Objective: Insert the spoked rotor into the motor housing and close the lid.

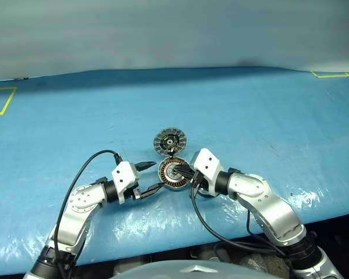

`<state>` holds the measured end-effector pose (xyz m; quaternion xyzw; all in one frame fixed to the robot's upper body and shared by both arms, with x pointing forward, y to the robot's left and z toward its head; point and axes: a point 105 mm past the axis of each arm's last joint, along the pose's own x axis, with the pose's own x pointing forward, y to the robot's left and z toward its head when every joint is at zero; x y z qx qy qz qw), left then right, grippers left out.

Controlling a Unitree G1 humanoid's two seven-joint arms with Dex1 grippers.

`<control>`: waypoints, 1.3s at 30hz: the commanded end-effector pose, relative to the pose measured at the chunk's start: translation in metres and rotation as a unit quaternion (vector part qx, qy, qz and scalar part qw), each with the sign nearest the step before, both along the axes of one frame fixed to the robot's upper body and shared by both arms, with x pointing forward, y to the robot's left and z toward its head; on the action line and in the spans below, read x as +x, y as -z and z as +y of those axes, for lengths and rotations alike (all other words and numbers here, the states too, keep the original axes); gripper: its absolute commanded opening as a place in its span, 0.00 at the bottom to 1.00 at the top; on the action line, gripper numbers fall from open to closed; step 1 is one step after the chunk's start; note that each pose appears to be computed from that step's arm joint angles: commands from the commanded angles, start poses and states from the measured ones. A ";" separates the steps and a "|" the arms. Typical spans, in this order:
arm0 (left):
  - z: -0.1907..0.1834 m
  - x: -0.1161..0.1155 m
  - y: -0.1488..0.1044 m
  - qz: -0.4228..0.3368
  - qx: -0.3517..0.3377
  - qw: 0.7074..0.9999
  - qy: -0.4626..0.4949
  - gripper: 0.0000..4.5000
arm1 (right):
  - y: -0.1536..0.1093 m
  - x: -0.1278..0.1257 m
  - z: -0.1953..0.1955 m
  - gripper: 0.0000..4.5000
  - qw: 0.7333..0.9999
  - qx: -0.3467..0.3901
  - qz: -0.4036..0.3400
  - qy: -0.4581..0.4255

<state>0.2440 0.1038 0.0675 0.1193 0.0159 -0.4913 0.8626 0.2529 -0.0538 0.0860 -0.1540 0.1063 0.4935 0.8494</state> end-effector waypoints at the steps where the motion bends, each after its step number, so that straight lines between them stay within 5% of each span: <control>1: 0.003 0.001 -0.006 -0.023 -0.001 1.000 -0.014 0.74 | -0.002 0.004 0.007 0.01 1.000 0.001 -0.015 -0.011; 20: -0.001 0.001 0.000 -0.040 0.039 0.998 -0.013 0.74 | 0.034 0.014 -0.005 0.01 0.998 -0.061 0.010 0.011; 28: -0.004 0.002 -0.001 -0.041 0.034 0.999 -0.010 0.74 | 0.062 0.014 -0.021 0.01 0.990 -0.016 0.114 0.084; 34: -0.005 0.001 0.001 -0.042 0.039 0.998 -0.006 0.74 | 0.058 0.007 -0.024 0.01 0.987 0.004 0.133 0.086; 39: -0.007 0.003 0.000 -0.049 0.034 0.998 -0.011 0.74 | 0.006 0.014 -0.019 0.01 0.985 0.131 0.074 0.089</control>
